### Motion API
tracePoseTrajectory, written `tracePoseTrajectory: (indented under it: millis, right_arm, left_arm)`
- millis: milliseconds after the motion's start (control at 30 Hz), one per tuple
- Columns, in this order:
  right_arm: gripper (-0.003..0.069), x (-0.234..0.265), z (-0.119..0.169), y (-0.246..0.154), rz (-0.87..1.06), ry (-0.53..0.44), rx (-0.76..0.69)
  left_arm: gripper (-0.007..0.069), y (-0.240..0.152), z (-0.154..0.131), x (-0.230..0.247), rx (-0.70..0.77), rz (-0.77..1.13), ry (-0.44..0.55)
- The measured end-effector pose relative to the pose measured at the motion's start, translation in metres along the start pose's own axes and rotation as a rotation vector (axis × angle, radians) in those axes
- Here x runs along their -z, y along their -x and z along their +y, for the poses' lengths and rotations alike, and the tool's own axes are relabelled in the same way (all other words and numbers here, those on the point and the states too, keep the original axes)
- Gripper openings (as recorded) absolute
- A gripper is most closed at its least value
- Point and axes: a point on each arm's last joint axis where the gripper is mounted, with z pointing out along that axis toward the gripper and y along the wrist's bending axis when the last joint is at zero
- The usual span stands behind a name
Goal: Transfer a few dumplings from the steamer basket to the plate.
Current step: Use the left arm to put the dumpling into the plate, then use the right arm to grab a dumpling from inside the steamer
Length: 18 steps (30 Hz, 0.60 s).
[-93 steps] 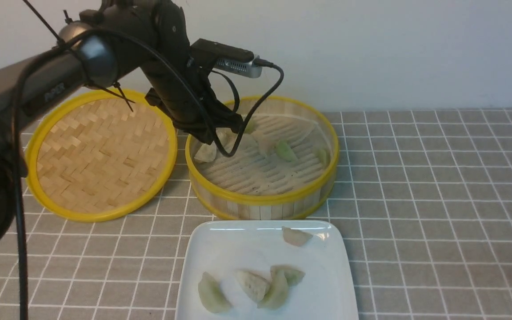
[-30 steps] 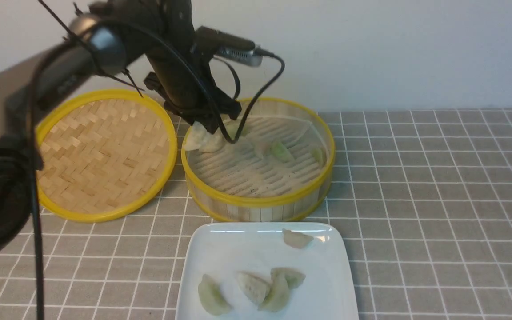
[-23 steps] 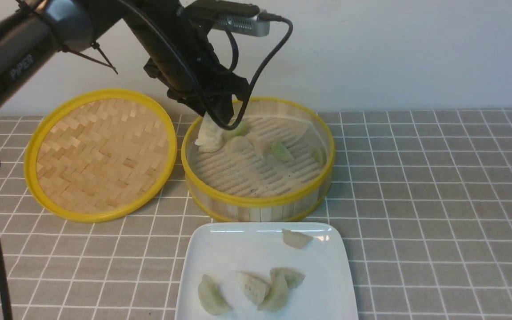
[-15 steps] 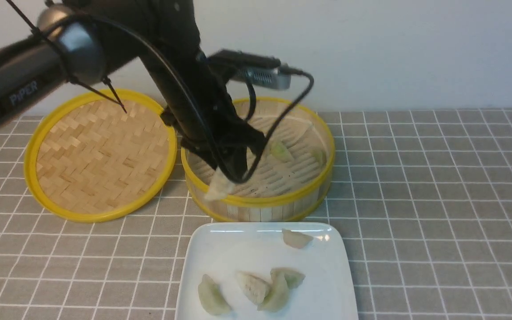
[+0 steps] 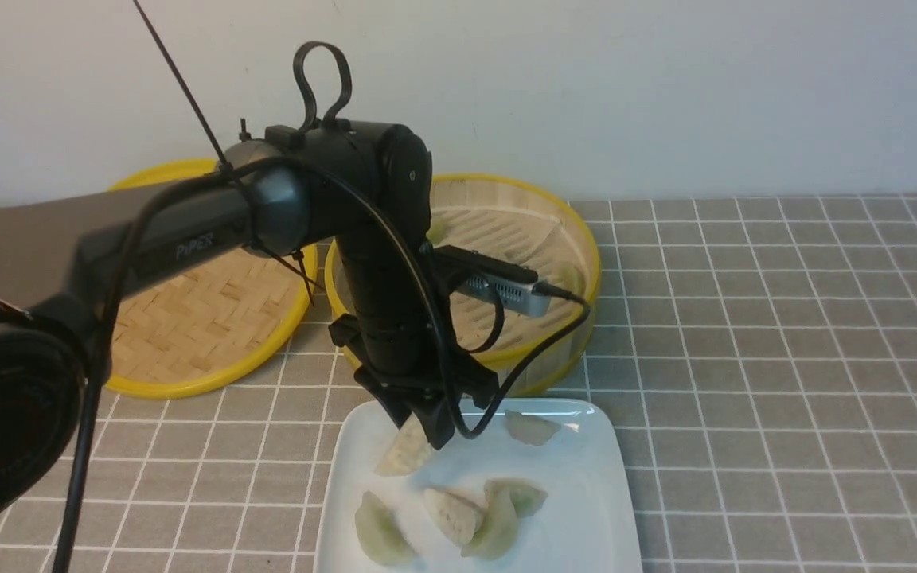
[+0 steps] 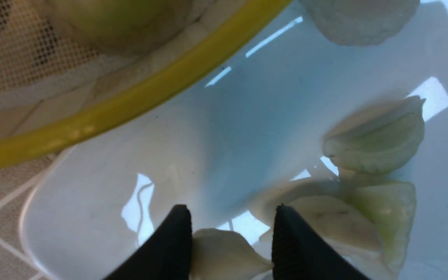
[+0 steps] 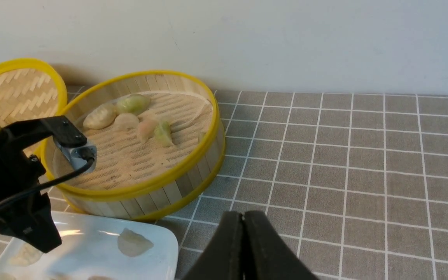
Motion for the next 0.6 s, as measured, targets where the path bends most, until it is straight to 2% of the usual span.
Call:
tracePoseTrajectory:
  millis: [100,200,267,333,400,433,533,567,600]
  right_arm:
    - [-0.0013,-0.005,0.001,0.003,0.046,0.012,-0.009]
    - [-0.0013,-0.013,0.002,0.011,0.124,0.029,-0.013]
    - [-0.0013,-0.023,0.003,0.019,0.181,0.042,-0.019]
    - [-0.0013,-0.034,0.003,0.03,0.241,0.054,-0.025]
    - [-0.0013,-0.043,0.003,0.038,0.274,0.066,-0.028]
    - [-0.0013,-0.054,0.003,0.046,0.305,0.079,-0.027]
    - [-0.0013,-0.07,0.003,0.055,0.361,0.103,-0.021]
    - [-0.0012,-0.087,0.004,0.057,0.421,0.121,-0.012]
    - [-0.0012,-0.095,0.005,0.058,0.443,0.13,-0.003]
  left_arm:
    - [0.0305,0.0,0.0,0.0,0.0,0.0,0.0]
    - [0.0393,0.0,0.0,0.0,0.004,0.0,-0.001]
    - [0.0419,0.0,0.0,0.0,0.019,-0.001,-0.001]
    - [0.0407,-0.001,-0.001,0.003,0.034,-0.008,0.001]
    - [0.0358,-0.002,-0.001,0.01,0.039,-0.023,0.01]
    - [0.0273,-0.004,-0.003,0.023,0.03,-0.053,0.024]
    - [0.0135,-0.011,-0.007,0.048,0.011,-0.111,0.051]
    - [0.0049,-0.02,-0.011,0.076,-0.009,-0.177,0.085]
    - [0.0025,-0.025,-0.013,0.09,-0.017,-0.208,0.1]
